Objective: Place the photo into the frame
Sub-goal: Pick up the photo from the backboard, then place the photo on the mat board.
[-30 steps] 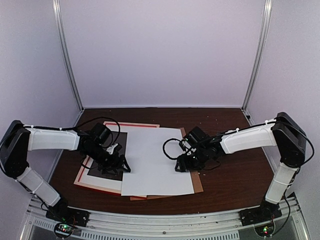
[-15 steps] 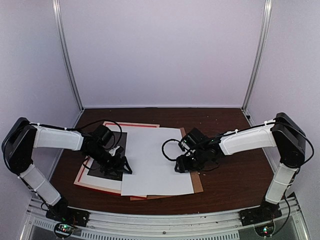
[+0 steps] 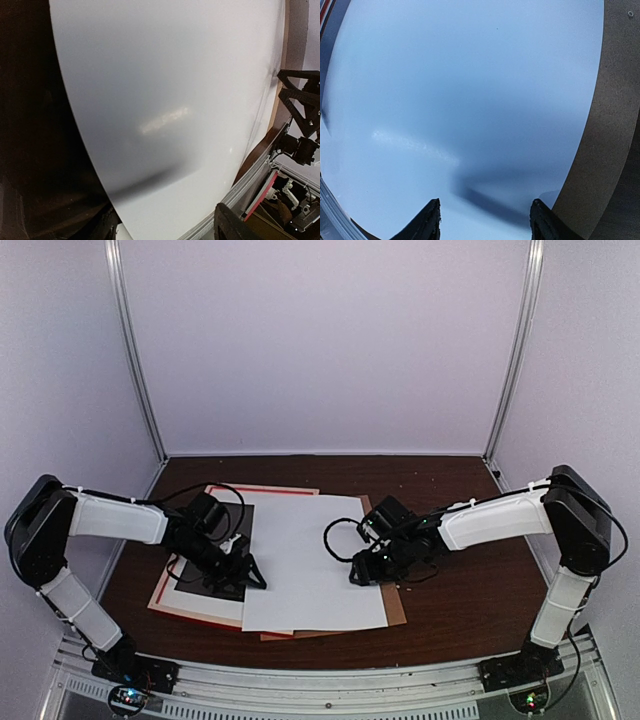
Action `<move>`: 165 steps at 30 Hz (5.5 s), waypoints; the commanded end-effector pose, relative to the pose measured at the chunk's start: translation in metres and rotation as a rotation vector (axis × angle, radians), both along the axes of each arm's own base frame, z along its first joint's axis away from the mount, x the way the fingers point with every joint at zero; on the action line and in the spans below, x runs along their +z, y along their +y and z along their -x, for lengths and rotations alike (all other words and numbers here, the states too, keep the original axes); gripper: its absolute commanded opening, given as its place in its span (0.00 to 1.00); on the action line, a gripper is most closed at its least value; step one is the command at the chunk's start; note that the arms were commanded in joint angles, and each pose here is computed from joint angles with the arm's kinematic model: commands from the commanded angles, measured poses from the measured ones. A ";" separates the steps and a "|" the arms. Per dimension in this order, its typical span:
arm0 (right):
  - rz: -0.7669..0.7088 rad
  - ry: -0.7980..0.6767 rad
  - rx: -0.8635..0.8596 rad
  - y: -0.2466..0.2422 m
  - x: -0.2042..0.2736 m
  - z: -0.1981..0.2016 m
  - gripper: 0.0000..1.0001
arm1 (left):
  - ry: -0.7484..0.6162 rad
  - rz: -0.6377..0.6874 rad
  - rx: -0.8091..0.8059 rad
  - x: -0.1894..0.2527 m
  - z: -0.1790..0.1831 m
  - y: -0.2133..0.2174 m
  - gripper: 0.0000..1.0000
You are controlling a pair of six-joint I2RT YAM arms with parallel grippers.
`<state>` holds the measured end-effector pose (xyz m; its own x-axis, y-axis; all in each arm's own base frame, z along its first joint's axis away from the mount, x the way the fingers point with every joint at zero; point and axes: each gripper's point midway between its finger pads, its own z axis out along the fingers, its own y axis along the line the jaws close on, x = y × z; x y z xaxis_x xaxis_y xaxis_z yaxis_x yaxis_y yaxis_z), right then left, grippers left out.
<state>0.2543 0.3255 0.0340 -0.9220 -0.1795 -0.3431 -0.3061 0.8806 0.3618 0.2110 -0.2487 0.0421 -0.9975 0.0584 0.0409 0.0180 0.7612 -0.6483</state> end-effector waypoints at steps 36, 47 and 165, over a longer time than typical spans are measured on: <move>0.085 0.037 -0.008 -0.013 -0.025 0.008 0.60 | -0.124 0.303 0.077 0.058 -0.033 -0.016 0.69; 0.087 0.045 -0.007 -0.013 -0.029 0.009 0.60 | -0.154 0.362 0.098 0.069 -0.050 -0.016 0.72; 0.100 -0.079 0.089 0.001 0.005 -0.015 0.64 | -0.105 -0.209 0.010 0.049 -0.132 0.140 0.34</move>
